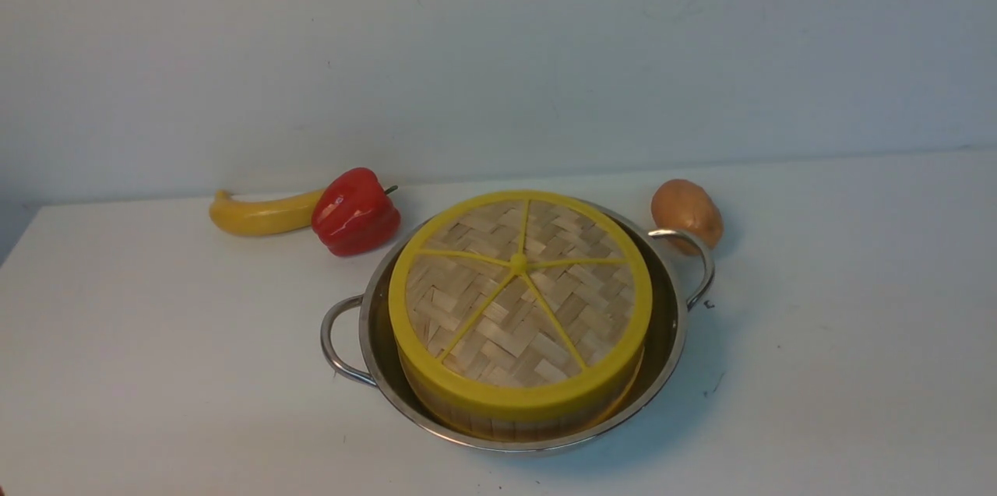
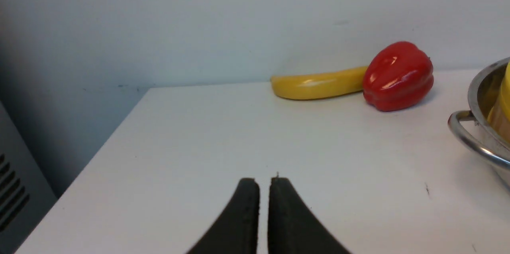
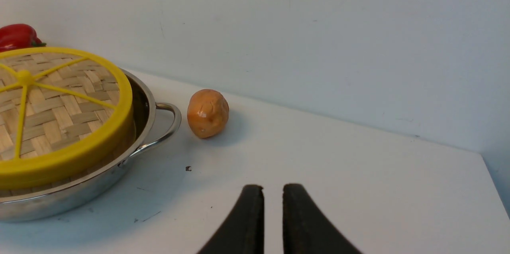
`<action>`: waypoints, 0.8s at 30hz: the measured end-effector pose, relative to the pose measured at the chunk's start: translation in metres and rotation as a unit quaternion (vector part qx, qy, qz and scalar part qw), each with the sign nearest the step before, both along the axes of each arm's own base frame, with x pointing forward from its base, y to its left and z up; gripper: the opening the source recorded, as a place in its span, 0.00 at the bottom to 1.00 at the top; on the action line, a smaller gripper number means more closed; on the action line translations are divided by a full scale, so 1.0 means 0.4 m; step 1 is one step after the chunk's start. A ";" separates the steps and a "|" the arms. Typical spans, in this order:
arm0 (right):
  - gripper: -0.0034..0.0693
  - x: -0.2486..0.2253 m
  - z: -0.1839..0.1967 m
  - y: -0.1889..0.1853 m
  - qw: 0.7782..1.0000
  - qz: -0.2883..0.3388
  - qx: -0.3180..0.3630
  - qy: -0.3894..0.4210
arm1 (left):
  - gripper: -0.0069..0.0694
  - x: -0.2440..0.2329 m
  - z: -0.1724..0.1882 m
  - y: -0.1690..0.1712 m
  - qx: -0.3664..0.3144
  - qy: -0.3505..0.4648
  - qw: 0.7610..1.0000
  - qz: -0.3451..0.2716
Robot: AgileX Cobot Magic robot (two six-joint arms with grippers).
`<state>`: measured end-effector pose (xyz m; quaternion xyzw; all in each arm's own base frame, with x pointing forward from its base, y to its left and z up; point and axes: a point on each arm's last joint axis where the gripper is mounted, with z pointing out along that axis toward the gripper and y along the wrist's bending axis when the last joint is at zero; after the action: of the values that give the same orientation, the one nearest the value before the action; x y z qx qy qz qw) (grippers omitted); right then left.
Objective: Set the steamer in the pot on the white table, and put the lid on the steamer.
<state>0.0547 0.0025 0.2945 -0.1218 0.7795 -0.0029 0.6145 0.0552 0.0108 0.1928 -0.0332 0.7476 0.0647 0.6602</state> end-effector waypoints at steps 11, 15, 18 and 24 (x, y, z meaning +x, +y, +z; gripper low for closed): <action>0.22 0.000 0.000 0.000 1.000 0.000 0.000 0.000 | 0.17 -0.004 -0.026 -0.009 -0.045 0.053 0.998 -0.012; 0.24 0.000 0.000 0.000 1.000 0.000 0.000 0.000 | 0.17 -0.004 -0.027 -0.011 -0.024 0.057 0.998 -0.020; 0.25 0.000 0.000 0.000 1.000 0.000 0.000 0.000 | 0.18 -0.004 -0.027 -0.011 -0.017 0.058 0.998 -0.022; 0.28 0.000 0.000 0.000 1.000 0.000 0.000 0.000 | 0.19 -0.004 -0.027 -0.011 -0.015 0.058 0.998 -0.022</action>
<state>0.0547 0.0025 0.2945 -0.1218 0.7795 -0.0029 0.6145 0.0538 0.0064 0.1822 -0.0231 0.7860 0.0410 0.6164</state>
